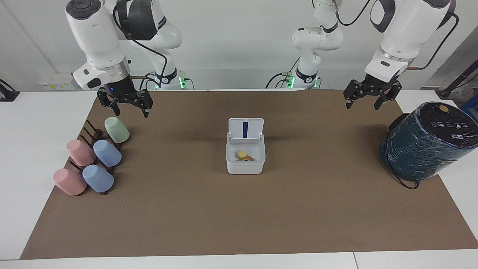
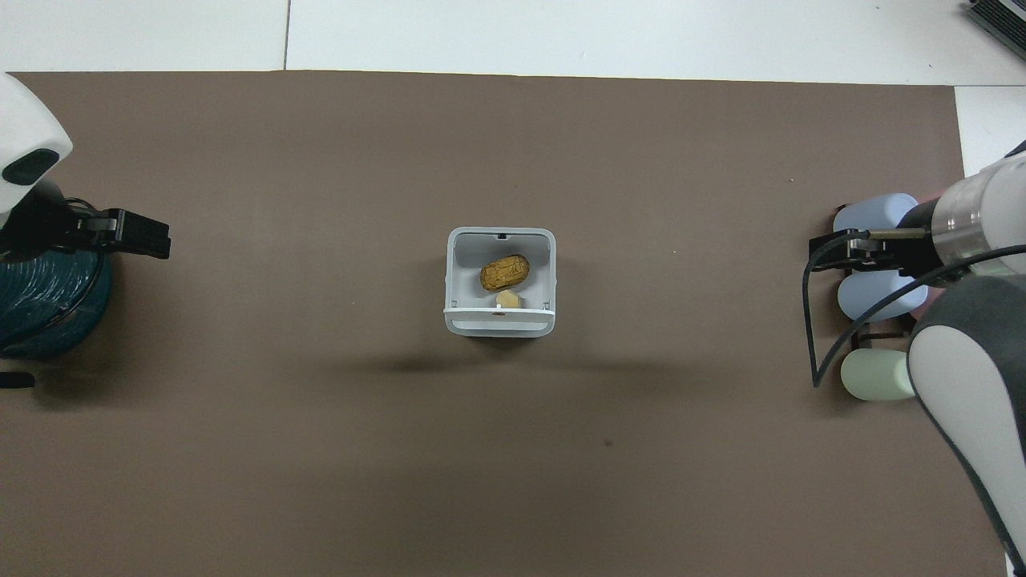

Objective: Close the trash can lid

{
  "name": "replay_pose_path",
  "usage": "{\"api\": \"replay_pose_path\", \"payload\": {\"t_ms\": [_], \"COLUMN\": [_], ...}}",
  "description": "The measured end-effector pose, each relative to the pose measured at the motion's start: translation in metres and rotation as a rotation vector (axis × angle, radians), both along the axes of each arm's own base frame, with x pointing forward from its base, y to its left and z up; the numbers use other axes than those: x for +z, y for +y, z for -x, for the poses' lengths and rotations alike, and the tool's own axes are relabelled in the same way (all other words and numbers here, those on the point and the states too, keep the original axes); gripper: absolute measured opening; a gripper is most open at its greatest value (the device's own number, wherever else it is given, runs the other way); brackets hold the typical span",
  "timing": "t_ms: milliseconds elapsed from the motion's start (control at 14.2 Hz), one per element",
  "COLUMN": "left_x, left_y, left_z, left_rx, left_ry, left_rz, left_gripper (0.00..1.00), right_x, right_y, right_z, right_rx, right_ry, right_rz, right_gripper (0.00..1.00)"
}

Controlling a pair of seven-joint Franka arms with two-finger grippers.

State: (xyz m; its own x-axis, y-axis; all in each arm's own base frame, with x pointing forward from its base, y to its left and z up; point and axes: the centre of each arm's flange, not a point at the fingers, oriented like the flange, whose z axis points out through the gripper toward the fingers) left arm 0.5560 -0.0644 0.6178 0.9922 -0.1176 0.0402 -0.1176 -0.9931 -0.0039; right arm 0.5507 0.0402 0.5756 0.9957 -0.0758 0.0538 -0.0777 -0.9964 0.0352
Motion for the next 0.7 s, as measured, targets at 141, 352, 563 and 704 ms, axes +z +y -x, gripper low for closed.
{"api": "replay_pose_path", "payload": {"t_ms": [141, 352, 563, 704], "left_x": [0.000, 0.000, -0.003, -0.013], "left_y": [0.000, -0.003, -0.023, -0.055], "left_z": [0.000, 0.001, 0.006, 0.019], "left_rx": [0.000, -0.006, -0.042, -0.095], "left_ry": [0.000, 0.007, 0.014, 0.031], "left_rz": [0.000, -0.001, 0.000, -0.003], "left_gripper": [1.00, 1.00, 1.00, 1.00], "right_x": [0.000, 0.000, 0.000, 0.000], "right_y": [0.000, 0.000, 0.000, 0.000], "right_z": [0.000, 0.000, 0.000, 0.000], "right_rx": [0.000, 0.000, 0.000, 0.000], "right_ry": [0.000, 0.000, 0.000, 0.000], "right_rz": [0.000, 0.000, 0.000, 0.000], "right_gripper": [1.00, 1.00, 1.00, 1.00]}}
